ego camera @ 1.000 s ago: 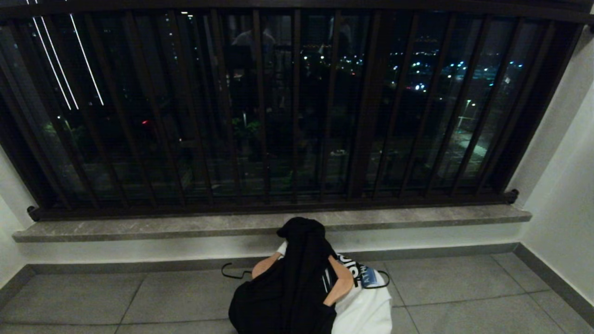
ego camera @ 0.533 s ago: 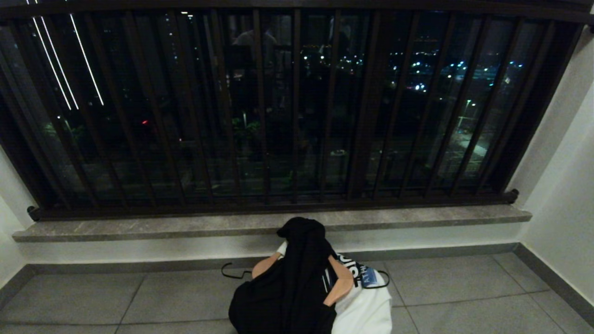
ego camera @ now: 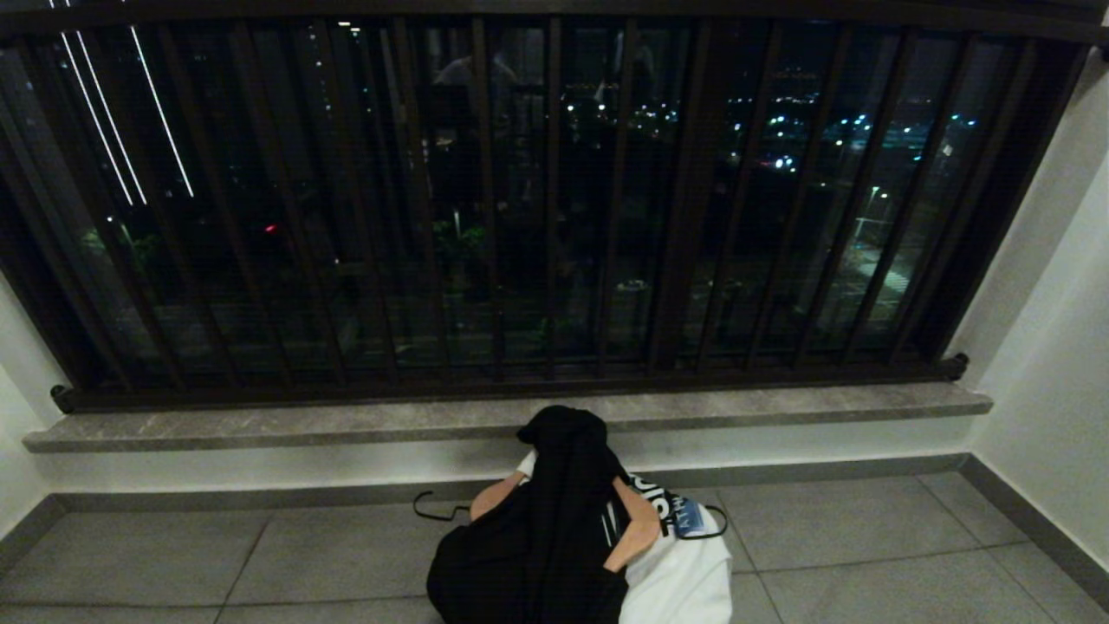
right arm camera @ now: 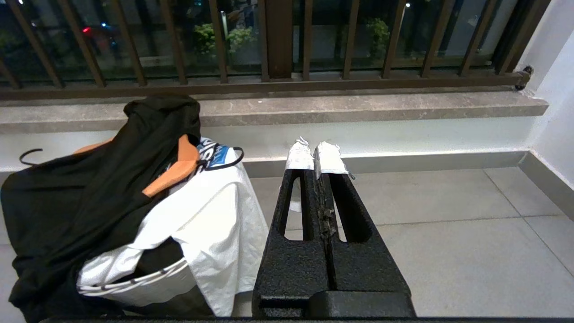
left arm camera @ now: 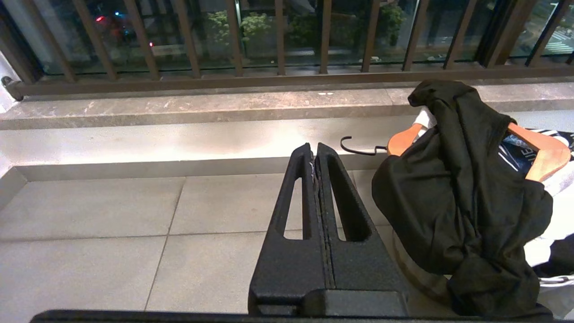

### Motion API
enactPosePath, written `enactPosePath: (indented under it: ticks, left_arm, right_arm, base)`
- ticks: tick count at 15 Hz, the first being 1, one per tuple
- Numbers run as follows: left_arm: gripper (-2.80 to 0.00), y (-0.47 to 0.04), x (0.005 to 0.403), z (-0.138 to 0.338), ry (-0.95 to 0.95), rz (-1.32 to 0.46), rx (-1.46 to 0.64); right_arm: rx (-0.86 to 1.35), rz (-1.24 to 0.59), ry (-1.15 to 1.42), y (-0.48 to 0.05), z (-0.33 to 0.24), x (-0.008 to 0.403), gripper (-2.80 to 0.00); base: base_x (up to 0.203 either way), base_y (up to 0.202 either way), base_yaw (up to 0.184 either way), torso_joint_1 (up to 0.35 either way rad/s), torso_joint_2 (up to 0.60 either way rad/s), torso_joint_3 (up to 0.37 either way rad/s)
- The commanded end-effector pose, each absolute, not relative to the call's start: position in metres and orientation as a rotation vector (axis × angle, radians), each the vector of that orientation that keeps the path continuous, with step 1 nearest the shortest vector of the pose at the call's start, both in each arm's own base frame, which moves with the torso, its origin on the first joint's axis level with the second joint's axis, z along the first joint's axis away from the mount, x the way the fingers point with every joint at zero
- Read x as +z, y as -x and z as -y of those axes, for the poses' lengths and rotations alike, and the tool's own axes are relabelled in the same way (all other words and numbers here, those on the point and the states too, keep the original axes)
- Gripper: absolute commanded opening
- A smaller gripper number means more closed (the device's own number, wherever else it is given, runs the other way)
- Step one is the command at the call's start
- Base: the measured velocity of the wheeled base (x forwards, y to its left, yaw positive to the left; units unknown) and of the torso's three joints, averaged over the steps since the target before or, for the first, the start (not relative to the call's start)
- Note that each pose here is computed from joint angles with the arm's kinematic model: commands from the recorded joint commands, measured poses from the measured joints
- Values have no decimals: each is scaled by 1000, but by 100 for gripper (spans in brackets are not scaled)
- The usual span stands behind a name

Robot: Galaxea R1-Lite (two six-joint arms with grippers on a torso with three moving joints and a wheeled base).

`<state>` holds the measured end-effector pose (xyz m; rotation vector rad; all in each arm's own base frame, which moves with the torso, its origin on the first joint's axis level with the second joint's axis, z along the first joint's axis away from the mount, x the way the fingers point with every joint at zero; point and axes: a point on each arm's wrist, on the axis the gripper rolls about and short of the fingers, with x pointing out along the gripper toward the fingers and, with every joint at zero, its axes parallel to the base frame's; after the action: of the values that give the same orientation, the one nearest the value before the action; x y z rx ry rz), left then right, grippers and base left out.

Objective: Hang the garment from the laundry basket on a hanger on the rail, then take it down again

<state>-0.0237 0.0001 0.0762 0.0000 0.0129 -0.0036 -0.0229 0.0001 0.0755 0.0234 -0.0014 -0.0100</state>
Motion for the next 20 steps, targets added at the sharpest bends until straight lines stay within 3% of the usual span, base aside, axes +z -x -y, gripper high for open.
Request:
enactPosePath:
  ticks: [1, 11, 20]
  left_arm:
    - [-280, 24, 76, 0, 1, -14, -4]
    - [-280, 24, 76, 0, 0, -12, -4]
    - [-280, 24, 76, 0, 0, -12, -5]
  right_arm:
    - [-9, 2, -25, 23, 0, 75, -280]
    - [-11, 2, -23, 23, 0, 75, -280]
    - [-9, 2, -24, 23, 0, 75, -280]
  base:
    - [0, 0, 0, 0, 0, 0]
    - [0, 0, 0, 0, 0, 0]
    - [0, 0, 0, 0, 3, -174]
